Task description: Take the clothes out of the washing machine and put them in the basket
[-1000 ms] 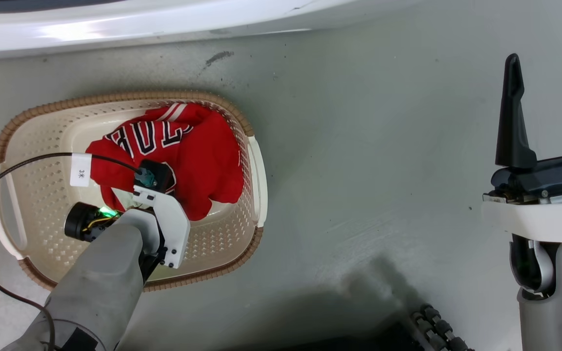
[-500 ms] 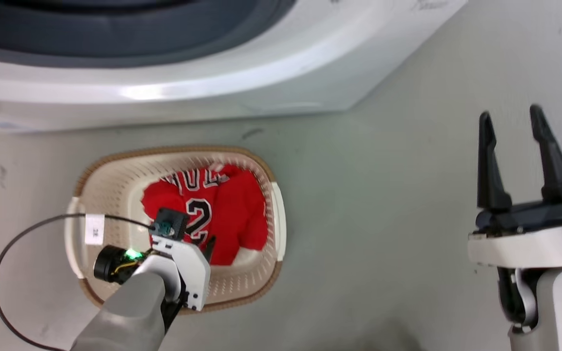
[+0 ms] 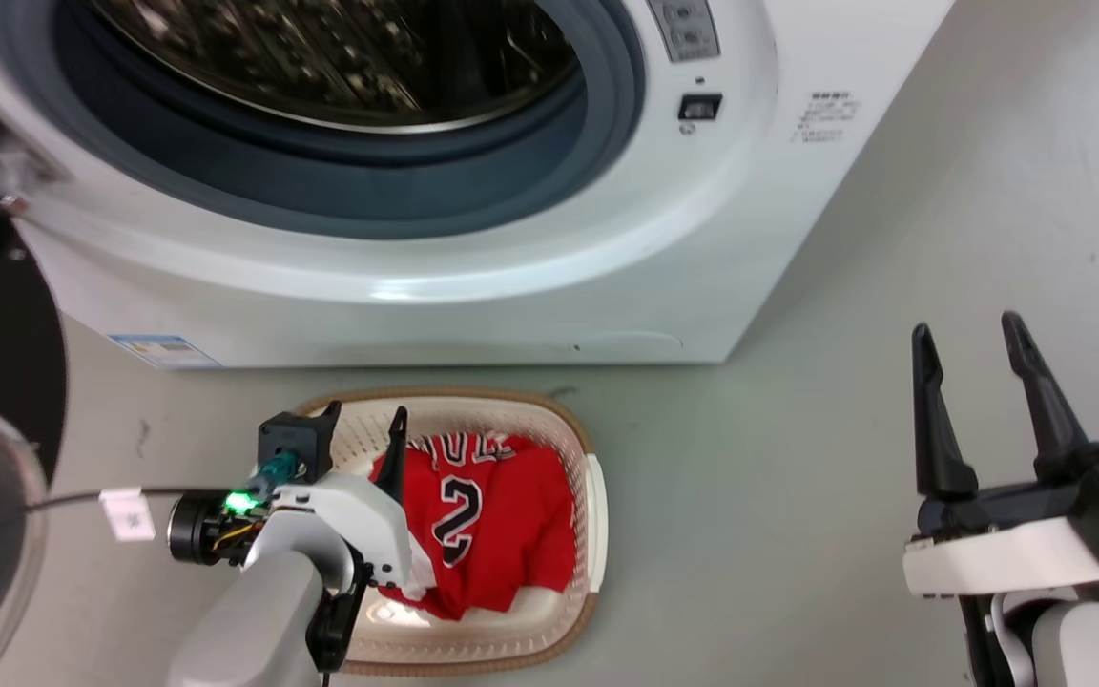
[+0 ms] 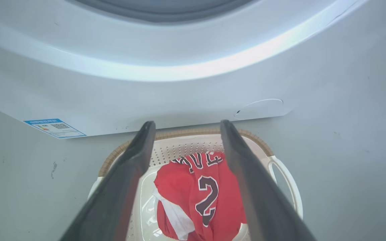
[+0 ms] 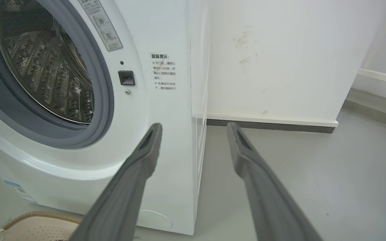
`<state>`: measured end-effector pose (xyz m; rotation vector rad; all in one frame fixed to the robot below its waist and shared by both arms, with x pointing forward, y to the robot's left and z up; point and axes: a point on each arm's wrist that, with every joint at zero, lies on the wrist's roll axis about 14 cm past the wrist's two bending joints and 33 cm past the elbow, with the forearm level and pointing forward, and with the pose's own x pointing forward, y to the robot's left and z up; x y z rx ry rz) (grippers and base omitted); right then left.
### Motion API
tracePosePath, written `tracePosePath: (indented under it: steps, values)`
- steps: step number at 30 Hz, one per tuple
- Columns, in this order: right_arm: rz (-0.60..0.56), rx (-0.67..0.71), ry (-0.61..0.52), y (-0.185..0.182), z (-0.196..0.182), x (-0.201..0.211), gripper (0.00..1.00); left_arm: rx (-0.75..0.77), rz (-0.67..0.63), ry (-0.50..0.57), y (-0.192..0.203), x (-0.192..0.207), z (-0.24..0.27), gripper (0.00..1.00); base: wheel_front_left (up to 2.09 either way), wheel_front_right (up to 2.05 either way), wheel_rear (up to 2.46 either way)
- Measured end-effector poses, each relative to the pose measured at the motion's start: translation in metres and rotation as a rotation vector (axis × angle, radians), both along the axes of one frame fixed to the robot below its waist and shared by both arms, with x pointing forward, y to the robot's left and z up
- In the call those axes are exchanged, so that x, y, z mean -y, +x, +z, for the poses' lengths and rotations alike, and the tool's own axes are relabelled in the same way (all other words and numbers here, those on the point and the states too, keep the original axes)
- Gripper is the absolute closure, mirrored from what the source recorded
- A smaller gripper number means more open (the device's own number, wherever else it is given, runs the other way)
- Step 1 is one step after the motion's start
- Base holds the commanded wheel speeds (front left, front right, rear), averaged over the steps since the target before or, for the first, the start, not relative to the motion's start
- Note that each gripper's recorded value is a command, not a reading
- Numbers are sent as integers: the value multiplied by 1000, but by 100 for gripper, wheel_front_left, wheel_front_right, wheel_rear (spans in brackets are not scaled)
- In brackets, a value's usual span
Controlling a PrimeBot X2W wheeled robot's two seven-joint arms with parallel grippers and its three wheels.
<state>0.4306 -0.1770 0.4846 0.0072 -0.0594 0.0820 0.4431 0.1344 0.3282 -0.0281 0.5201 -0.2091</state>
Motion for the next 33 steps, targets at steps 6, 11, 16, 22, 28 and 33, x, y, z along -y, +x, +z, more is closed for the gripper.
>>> tracePosePath:
  steps: [6,11,16,22,28,33]
  values:
    - [24,34,4,-13,16,-9,0,215,98,-11,-3,-18,63,0,0,0,0]
    - [32,55,4,-23,26,-11,0,386,177,-26,-11,-30,116,0,0,0,0]
    - [34,69,4,-34,33,-12,0,499,249,-24,-28,-41,150,0,0,0,0]
    - [33,84,12,-47,39,-12,0,572,304,-9,-50,-55,171,0,0,0,0]
    - [22,87,24,-62,42,-8,0,601,297,22,-70,-56,179,0,0,0,0]
    - [11,87,34,-74,42,-5,0,612,297,33,-84,-56,182,0,0,0,0]
